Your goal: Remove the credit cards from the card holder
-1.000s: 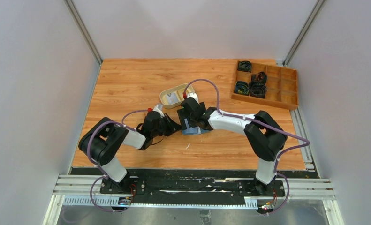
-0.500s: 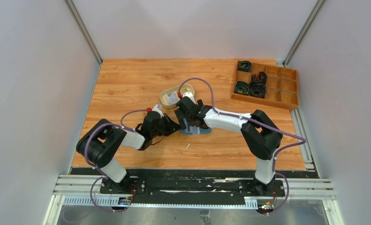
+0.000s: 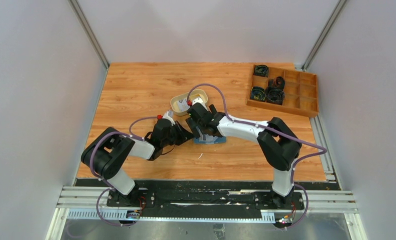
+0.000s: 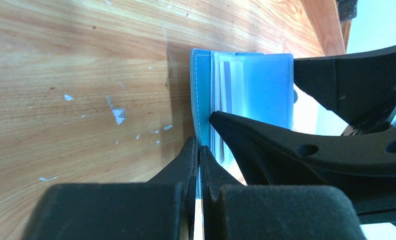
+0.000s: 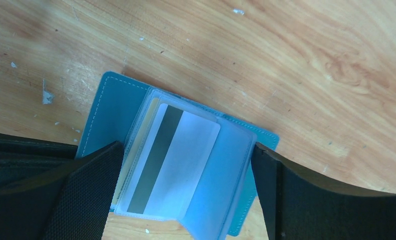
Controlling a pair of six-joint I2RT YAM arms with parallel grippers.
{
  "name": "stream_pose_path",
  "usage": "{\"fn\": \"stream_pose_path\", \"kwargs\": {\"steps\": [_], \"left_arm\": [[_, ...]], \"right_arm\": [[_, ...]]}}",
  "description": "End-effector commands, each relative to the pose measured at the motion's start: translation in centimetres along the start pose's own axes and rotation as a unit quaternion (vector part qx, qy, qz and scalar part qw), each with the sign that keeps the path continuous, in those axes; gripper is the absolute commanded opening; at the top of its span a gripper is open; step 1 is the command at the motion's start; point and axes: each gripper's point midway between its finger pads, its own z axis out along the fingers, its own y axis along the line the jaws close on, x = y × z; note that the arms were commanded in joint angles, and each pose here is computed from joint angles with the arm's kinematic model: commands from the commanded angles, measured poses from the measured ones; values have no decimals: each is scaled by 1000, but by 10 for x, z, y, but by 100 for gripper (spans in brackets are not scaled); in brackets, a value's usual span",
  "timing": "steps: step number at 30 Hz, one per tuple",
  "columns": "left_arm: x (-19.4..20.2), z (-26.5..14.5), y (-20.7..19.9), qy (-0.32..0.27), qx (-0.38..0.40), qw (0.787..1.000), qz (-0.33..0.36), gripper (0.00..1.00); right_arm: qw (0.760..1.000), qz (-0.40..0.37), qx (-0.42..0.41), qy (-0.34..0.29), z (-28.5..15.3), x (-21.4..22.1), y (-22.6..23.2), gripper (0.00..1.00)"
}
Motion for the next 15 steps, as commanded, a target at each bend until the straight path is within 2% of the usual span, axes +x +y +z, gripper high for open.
{"fn": "stream_pose_path", "kwargs": {"steps": [1,4,8,11,15], "left_arm": [[-7,1,-7,-14,15,1000,16,0],[-5,3,-5,-8,12,1000,17,0],[-4,3,-3,-9,9,1000,23,0],[-4,4,0,-8,5,1000,26,0],[-2,5,4,-5,-2,1000,29,0]], "right_arm": [[997,-60,47,-26,-21,-21,-33,100],[995,-44,40,-80,-40,-48,-37,100],[992,4,-14,-124,-55,-53,-27,100],[985,63,-102,-123,-54,-35,-10,100],[958,147,-225,-96,-44,-9,16,100]]}}
